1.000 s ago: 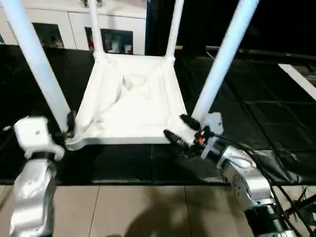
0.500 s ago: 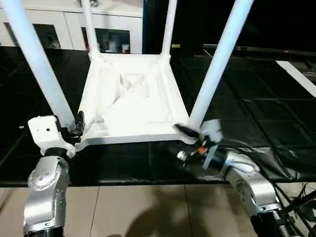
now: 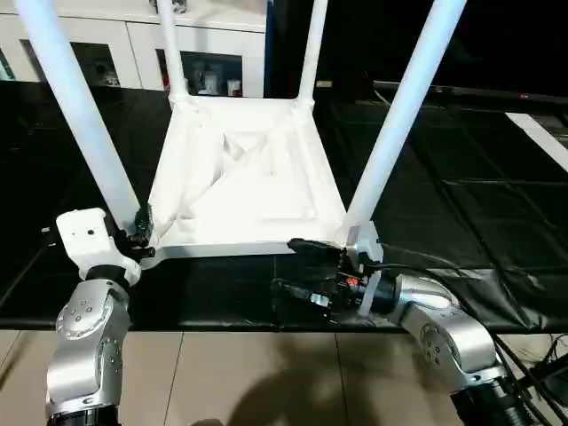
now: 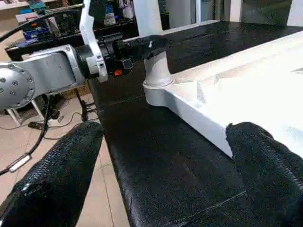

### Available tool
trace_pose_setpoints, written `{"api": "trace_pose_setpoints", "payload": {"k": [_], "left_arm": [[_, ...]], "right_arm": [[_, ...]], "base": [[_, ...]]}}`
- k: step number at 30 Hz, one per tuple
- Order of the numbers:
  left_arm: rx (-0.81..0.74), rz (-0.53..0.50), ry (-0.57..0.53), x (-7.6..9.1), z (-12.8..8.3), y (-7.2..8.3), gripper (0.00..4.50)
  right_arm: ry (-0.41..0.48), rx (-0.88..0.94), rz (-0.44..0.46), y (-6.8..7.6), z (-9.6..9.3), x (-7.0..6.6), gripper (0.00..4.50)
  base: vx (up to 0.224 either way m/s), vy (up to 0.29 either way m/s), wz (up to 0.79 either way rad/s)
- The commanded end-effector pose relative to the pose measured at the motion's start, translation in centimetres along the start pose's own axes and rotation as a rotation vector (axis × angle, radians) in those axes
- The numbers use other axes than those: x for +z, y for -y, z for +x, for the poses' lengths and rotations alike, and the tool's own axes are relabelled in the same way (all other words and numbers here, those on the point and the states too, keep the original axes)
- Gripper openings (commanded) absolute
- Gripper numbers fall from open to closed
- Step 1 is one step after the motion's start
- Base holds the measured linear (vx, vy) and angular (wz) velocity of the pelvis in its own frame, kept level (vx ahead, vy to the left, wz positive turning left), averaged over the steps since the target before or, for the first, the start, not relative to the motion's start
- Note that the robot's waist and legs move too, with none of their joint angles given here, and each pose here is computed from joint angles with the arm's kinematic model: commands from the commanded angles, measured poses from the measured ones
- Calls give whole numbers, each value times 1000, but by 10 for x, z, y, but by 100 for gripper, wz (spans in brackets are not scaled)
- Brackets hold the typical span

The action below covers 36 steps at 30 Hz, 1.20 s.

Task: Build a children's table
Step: Flip table

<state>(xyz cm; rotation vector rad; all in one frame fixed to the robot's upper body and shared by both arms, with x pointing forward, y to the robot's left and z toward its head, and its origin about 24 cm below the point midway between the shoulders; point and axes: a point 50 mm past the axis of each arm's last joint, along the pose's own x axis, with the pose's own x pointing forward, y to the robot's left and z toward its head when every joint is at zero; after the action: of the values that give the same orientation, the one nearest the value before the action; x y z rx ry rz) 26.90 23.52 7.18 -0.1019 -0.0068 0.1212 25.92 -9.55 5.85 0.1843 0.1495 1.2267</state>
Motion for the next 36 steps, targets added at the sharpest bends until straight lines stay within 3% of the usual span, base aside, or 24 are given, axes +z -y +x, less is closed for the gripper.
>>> {"api": "trace_pose_setpoints", "payload": {"k": [1,6,8,12,15,25,28,35,36], "left_arm": [[-26,-75,-53,-10,-1,7,212],[-25,-217,-69,-10,-1,14,212],[-54,-385,-95,-11,-4,29,212],[-66,-477,-110,-12,-7,40,212],[-79,-604,-124,-10,-10,53,212],[-100,-601,-153,-7,-9,61,209],[-104,-617,-159,-4,-8,63,209],[-106,-619,-164,-4,-8,64,209],[-105,-618,-166,-3,-8,64,209]], "right_arm": [[-5,10,-4,-3,0,1,450],[-6,-22,9,-2,3,0,450],[1,-107,5,3,11,-2,450],[-3,-165,28,7,16,-5,450],[-20,-192,66,9,21,-10,450],[64,-354,240,30,38,-11,450],[100,-458,328,44,46,-12,450],[218,-440,427,49,61,1,450],[277,-456,472,53,67,6,450]], "base": [[0,0,0],[0,0,0],[0,0,0],[0,0,0],[0,0,0],[0,0,0],[0,0,0],[0,0,0],[0,0,0]]}}
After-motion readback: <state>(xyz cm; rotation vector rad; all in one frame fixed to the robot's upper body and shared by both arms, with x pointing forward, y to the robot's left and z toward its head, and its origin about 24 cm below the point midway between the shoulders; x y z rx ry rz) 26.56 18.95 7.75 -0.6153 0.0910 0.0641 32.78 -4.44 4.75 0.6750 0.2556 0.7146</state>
